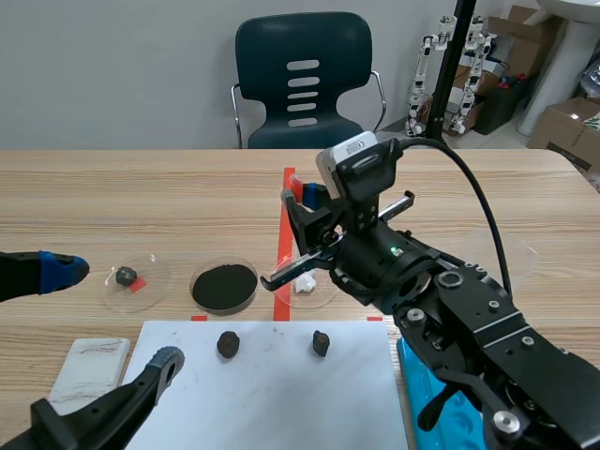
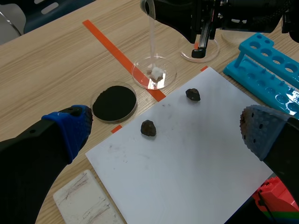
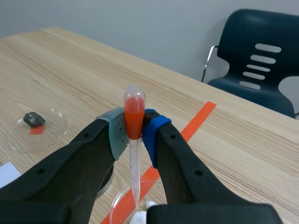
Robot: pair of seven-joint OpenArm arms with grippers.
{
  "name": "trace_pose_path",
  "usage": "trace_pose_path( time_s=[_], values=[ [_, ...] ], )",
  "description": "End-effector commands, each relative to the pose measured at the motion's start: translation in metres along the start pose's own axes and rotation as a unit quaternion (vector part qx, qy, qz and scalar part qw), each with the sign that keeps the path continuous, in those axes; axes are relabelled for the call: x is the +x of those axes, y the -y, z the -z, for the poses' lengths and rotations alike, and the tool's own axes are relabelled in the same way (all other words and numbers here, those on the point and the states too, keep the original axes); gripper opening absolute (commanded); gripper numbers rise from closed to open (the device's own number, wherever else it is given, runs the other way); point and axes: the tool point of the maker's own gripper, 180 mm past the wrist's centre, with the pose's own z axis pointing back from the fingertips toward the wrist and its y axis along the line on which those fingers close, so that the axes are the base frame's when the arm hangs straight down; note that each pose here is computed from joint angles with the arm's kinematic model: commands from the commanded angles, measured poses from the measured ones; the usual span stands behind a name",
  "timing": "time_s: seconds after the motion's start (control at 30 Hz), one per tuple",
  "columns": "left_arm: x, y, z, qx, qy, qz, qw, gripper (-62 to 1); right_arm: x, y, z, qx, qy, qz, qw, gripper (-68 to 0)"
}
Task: Squeeze the dropper onto the mineral
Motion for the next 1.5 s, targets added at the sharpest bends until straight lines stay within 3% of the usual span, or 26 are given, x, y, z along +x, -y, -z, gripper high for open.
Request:
trace_pose_path(
  time_s=[0.0, 1.07, 1.47],
  values=[
    [0.0098, 0.0024, 0.0004, -0.002, 0.018, -0.003, 0.9998, 1.4, 0.0124, 0.005, 0.0049, -0.002, 0.021, -0.004, 0.9998, -59.2],
    [0.0098, 0.0024, 0.0004, -0.002, 0.018, -0.003, 0.9998, 1.4, 0.0054, 0.0085, 0.0046, -0.012, 0.005, -0.009, 0.9999, -59.2],
    [0.0098, 0.0024, 0.0004, -0.002, 0.018, -0.003, 0.9998, 1.4, 0.0052, 0.0084, 0.0045, -0.012, 0.004, -0.01, 0.9999, -66.5]
  ],
)
